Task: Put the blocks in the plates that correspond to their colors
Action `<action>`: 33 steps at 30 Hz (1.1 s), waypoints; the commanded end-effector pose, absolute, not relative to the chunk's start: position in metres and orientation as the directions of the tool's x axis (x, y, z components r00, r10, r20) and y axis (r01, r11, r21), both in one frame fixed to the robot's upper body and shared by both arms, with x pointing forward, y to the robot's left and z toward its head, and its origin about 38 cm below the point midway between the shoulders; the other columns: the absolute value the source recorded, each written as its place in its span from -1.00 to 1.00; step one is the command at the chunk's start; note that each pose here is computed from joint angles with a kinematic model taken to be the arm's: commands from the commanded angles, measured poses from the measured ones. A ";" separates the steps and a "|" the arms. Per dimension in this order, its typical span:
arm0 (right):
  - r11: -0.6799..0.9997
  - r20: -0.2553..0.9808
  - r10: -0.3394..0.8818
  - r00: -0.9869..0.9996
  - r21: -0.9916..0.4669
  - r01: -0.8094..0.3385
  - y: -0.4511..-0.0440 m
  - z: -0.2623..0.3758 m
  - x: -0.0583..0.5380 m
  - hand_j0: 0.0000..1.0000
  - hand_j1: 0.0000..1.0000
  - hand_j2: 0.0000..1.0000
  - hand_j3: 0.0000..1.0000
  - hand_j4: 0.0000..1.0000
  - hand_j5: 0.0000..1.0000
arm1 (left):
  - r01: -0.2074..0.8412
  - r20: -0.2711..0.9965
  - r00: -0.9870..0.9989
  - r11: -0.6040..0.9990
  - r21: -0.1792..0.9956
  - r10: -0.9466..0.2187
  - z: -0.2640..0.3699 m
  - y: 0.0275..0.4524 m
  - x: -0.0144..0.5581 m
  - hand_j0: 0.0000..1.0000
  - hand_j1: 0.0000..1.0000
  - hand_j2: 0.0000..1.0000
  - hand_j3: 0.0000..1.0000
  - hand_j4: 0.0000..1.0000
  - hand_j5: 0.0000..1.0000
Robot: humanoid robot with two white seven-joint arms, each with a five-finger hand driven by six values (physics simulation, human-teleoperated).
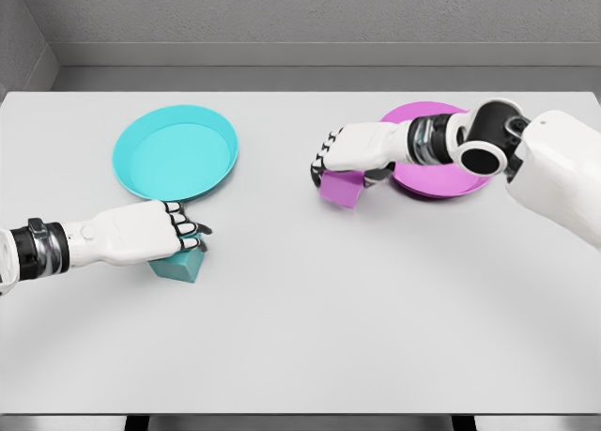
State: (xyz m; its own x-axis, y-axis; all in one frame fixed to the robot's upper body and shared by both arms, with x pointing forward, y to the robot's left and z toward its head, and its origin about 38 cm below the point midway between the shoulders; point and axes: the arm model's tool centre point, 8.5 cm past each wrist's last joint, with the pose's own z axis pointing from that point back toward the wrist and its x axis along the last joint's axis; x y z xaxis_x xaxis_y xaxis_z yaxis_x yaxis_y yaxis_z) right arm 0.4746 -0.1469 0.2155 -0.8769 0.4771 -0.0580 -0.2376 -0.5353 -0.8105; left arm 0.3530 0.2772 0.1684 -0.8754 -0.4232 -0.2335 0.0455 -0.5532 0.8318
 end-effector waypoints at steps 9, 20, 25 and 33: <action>-0.473 -0.076 0.527 -0.847 -0.854 -0.218 -0.161 0.247 0.487 0.07 0.07 0.07 0.07 0.07 0.07 | 0.041 -0.213 -0.874 -0.502 0.864 -0.437 0.186 0.276 0.360 -0.04 -0.04 -0.04 -0.04 -0.04 -0.04; -0.411 -0.084 0.665 -0.742 -0.871 -0.269 -0.223 0.265 0.510 0.08 0.08 0.08 0.08 0.08 0.08 | 0.060 -0.178 -0.845 -0.421 0.905 -0.504 0.210 0.291 0.376 -0.12 -0.12 -0.12 -0.12 -0.12 -0.12; -0.381 -0.066 0.722 -0.689 -0.869 -0.316 -0.247 0.260 0.520 0.09 0.09 0.09 0.09 0.09 0.09 | 0.082 -0.173 -0.807 -0.398 0.914 -0.564 0.213 0.307 0.394 -0.11 -0.11 -0.11 -0.11 -0.11 -0.11; -0.381 -0.071 0.739 -0.670 -0.863 -0.330 -0.255 0.258 0.524 0.09 0.09 0.09 0.09 0.09 0.09 | 0.127 -0.142 -0.749 -0.351 0.928 -0.647 0.209 0.320 0.432 -0.10 -0.10 -0.10 -0.10 -0.10 -0.10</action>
State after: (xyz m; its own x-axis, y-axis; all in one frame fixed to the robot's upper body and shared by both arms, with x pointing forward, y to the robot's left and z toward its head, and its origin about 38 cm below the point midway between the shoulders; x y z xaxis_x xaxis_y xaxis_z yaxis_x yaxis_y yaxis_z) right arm 0.5228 -0.2535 0.2577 -0.6752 0.7341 -0.0721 -0.3271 -0.3856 -0.8628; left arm 0.4267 0.3156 0.2219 -0.7625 -0.6219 -0.1782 0.0866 -0.3710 0.9246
